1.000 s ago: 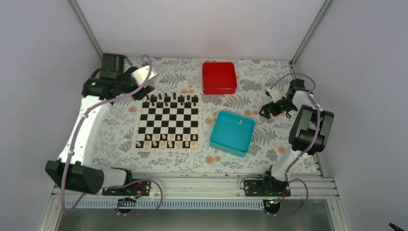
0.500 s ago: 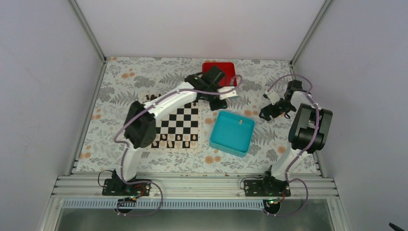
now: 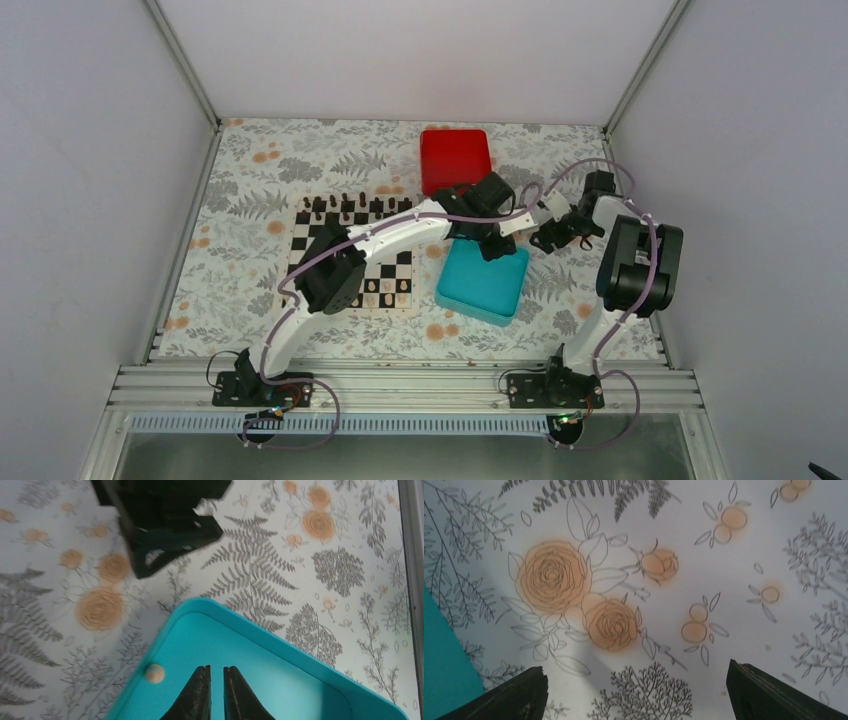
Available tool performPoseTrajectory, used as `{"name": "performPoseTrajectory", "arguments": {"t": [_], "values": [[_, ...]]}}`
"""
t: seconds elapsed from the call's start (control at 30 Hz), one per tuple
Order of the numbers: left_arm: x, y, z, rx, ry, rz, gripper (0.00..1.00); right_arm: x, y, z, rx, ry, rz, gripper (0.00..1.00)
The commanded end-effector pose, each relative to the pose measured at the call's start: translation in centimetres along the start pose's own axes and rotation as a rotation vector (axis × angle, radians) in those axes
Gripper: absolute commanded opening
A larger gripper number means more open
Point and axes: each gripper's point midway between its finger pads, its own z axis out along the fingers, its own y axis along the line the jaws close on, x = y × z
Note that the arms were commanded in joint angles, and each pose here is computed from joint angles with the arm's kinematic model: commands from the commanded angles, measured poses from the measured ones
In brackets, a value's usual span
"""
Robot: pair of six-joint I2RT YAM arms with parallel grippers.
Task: Set up the chess pieces on the board
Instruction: Adjust the storage box at the center of the board.
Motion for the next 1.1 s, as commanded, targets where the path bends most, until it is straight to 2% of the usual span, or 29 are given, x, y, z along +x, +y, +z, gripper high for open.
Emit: {"name": "performPoseTrajectory", "arguments": {"t": [0.0,0.13,0.37,0.47,0.7,1.07], "values": [[1.2,0.0,0.5,-0.009,0.014,-0.083,0.08,-3.0,-0.7,-1.0,0.053,-0.093,-0.083,0.92],[3.2,0.4,-0.5,-0.078,0.032,-0.087,0.06,-3.6,-0.6,-0.4,0.041,-0.095,-0.083,0.92],[5.8,3.3,-1.4,-0.194,0.058,-0.107,0.05,-4.9,1.0,0.6,0.004,-0.114,-0.105,0.92],[6.0,4.1,-0.4,-0.185,0.066,-0.119,0.04,-5.6,1.9,0.7,-0.015,-0.129,-0.120,0.92],[5.9,5.5,1.4,-0.198,0.086,-0.128,0.02,-5.1,3.6,1.4,-0.043,-0.094,-0.146,0.80],[5.5,7.0,3.2,-0.210,0.100,-0.115,0.02,-2.6,5.6,-0.2,-0.029,-0.051,-0.154,0.79]]}}
